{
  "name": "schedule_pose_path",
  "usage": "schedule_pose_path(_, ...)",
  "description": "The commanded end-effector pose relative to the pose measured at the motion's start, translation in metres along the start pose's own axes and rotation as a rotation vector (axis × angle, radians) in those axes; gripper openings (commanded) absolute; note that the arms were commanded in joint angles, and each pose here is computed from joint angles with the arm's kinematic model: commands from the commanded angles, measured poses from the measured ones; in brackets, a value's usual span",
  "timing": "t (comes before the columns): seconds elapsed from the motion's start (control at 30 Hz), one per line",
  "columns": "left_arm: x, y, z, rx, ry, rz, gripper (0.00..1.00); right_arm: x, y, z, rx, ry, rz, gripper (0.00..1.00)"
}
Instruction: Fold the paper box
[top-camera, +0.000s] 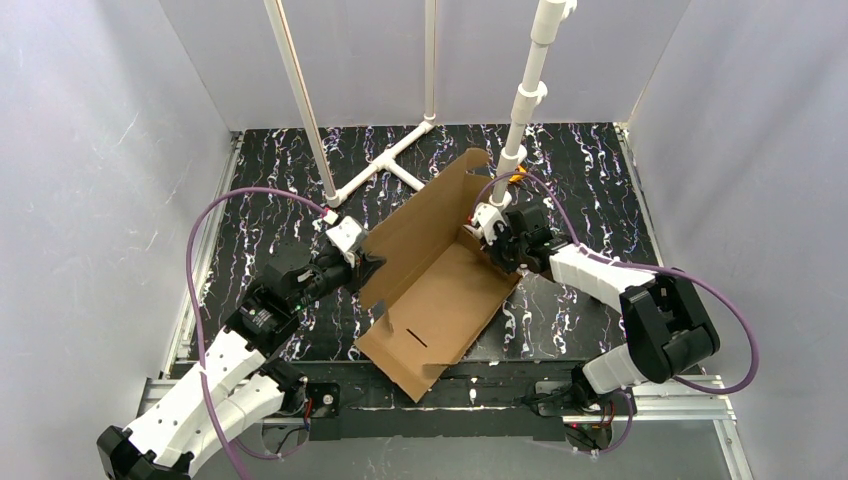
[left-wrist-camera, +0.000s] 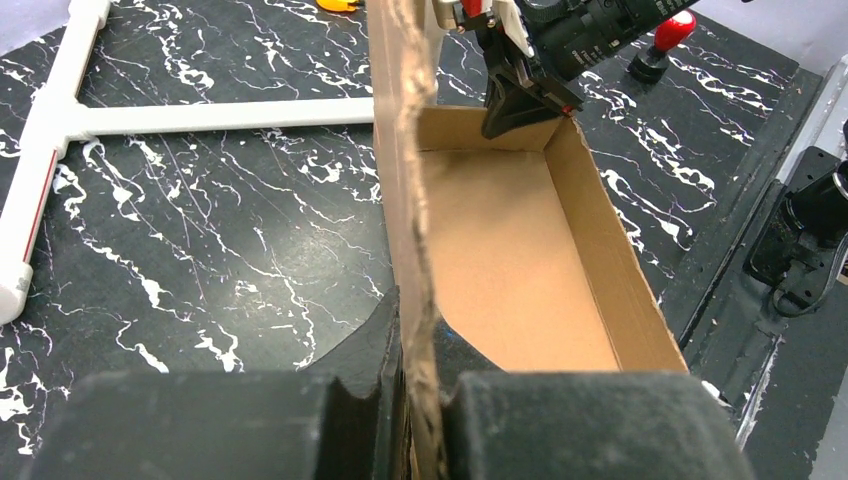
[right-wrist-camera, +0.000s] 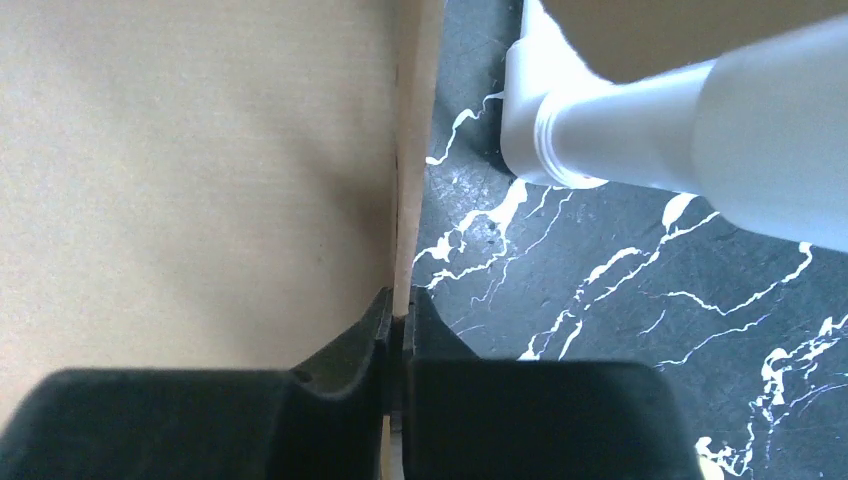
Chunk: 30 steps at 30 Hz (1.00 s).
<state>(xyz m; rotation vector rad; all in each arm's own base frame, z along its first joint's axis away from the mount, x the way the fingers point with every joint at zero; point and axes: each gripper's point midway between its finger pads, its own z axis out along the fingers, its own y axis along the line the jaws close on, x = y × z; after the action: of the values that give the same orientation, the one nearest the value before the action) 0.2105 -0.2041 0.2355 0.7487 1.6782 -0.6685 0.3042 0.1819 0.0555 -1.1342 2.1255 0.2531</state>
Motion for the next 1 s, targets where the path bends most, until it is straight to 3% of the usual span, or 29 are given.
schedule_pose_path(0.0, -0.031, 0.002, -0.006, -0.011, -0.074, 0.042, 0.00, -0.017, -0.003, 0.000, -0.011, -0.031, 0.019, 0.01)
schedule_pose_path(0.17, -0.029, 0.017, -0.004, -0.092, -0.060, 0.036, 0.00, -0.025, 0.000, -0.004, -0.007, -0.067, 0.116, 0.01)
schedule_pose_path(0.23, -0.026, 0.028, -0.002, -0.149, -0.044, 0.021, 0.09, -0.026, 0.003, -0.004, -0.014, -0.085, 0.151, 0.01)
schedule_pose_path(0.4, -0.018, 0.041, 0.004, -0.204, -0.003, -0.027, 0.11, -0.033, 0.006, 0.002, -0.035, -0.106, 0.211, 0.01)
schedule_pose_path(0.57, -0.018, 0.055, -0.001, -0.296, 0.020, -0.099, 0.43, -0.037, -0.003, 0.012, 0.024, -0.110, 0.287, 0.01)
schedule_pose_path(0.77, -0.031, 0.069, -0.033, -0.439, -0.009, -0.165, 0.97, -0.050, -0.001, 0.016, 0.068, -0.142, 0.332, 0.03)
schedule_pose_path(0.97, -0.022, 0.061, -0.074, -0.528, 0.064, -0.353, 0.98, -0.047, -0.021, 0.017, 0.198, -0.138, 0.439, 0.04)
